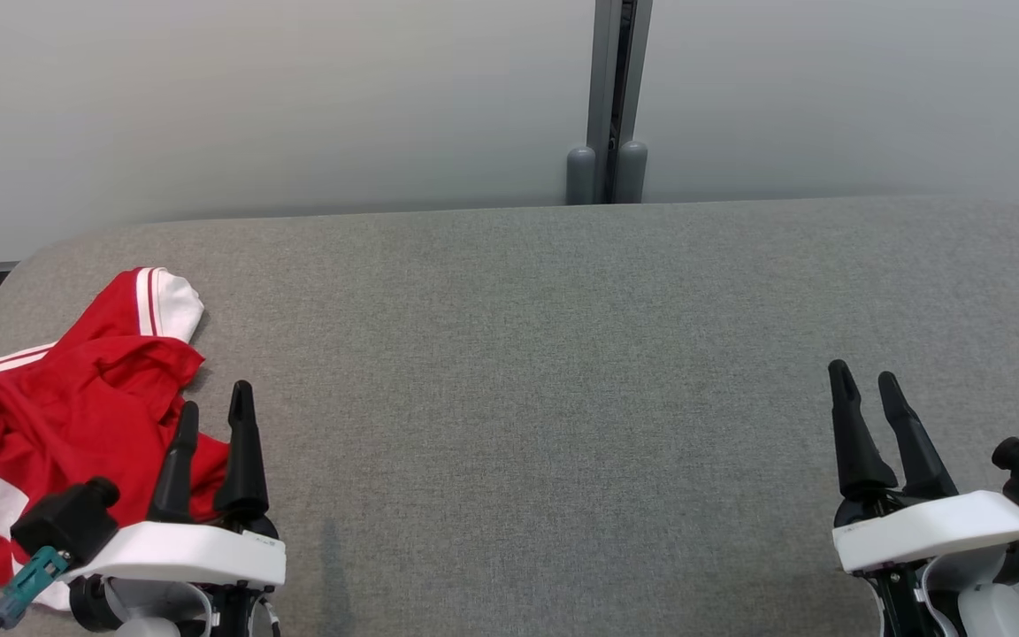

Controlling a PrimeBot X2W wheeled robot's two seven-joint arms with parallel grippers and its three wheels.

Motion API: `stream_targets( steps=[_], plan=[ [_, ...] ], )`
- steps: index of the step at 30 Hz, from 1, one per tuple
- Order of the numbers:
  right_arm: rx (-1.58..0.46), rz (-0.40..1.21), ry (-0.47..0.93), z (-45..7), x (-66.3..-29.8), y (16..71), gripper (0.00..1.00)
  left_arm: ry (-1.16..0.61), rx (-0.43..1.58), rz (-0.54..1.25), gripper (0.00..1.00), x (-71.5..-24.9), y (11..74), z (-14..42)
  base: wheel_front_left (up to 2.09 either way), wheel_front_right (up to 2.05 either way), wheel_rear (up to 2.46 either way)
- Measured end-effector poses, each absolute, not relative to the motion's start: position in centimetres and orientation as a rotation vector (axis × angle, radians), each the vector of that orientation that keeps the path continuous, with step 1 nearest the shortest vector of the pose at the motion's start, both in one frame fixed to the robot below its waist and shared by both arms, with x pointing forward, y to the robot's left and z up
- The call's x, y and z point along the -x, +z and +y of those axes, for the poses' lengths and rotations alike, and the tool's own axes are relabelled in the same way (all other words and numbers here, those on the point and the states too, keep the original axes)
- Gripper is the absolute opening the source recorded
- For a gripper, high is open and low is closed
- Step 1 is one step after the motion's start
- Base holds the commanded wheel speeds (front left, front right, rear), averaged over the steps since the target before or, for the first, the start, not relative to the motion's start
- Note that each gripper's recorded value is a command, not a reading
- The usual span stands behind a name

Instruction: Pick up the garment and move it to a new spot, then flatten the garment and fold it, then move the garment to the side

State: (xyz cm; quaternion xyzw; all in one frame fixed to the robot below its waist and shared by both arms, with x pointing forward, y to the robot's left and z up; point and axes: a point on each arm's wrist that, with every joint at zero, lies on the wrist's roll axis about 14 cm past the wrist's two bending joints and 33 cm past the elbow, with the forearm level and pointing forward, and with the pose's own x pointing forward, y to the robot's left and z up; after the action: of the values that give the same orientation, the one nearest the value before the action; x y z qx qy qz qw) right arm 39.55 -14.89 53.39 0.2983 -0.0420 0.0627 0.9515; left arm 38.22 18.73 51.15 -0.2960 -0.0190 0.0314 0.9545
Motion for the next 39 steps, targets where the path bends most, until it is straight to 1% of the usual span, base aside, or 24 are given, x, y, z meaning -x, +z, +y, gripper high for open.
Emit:
stream_targets(
  steps=[23,39],
  plan=[
    [-0.391,-0.146,0.164,-14.0,-39.9,54.5,1.0,0.051,0.361,-0.085,1.0,-38.5,52.1,18.2,0.0,0.0,0.0],
    [-0.278,-0.171,0.186,-13.4,-40.1,54.8,1.0,0.046,0.246,-0.112,1.0,-38.5,52.4,18.1,0.0,0.0,0.0]
  ],
)
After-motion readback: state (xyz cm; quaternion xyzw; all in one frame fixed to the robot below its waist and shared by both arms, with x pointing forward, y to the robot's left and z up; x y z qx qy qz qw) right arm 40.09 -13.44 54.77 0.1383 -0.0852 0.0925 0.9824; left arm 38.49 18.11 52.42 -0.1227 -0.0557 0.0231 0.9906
